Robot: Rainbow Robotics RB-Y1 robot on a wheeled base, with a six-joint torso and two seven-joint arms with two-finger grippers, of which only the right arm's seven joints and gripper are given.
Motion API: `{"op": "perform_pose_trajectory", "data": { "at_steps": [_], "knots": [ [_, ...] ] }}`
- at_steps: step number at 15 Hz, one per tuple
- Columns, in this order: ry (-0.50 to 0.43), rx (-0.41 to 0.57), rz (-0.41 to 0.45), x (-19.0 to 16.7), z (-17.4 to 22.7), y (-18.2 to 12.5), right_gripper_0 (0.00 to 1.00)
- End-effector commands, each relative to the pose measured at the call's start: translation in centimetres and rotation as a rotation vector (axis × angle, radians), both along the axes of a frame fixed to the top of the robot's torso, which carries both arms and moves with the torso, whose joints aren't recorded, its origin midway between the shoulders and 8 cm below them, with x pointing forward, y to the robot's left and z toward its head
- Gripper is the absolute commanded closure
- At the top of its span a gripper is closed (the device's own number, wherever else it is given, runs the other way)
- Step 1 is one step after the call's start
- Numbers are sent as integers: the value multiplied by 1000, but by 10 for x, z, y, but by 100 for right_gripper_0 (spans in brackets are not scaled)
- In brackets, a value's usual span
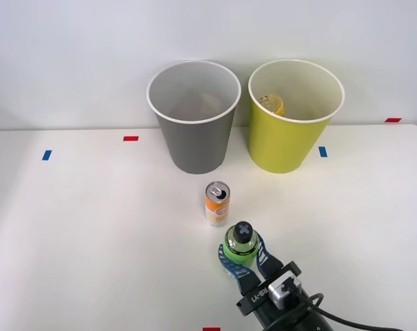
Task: Put cans in the gray bin, plastic bottles in the light green bin
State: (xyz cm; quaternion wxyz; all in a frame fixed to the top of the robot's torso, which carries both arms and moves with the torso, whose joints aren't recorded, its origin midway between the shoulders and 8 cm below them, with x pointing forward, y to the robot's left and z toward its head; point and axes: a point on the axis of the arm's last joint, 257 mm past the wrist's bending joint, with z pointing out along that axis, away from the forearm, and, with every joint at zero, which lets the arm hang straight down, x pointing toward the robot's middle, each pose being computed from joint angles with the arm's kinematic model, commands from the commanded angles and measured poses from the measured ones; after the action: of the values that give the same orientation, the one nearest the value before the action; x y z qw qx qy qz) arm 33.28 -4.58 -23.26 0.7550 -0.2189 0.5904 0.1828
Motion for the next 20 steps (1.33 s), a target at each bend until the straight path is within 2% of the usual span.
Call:
{"op": "perform_pose_trajectory", "data": {
  "at_steps": [1,7,10,15,16,18,20],
  "knots": [
    [92,-33,8,-12,25,-14,100],
    [144,-5,-1,-27,81,-34,100],
    [140,92,-8,-31,122,-45,100],
    [-9,34,-57,6,180,-79,100],
    [-23,41,-55,11,189,-79,100],
    [-23,115,-27,24,212,-76,100],
    [-34,113,-21,39,229,-75,100]
  ]
}}
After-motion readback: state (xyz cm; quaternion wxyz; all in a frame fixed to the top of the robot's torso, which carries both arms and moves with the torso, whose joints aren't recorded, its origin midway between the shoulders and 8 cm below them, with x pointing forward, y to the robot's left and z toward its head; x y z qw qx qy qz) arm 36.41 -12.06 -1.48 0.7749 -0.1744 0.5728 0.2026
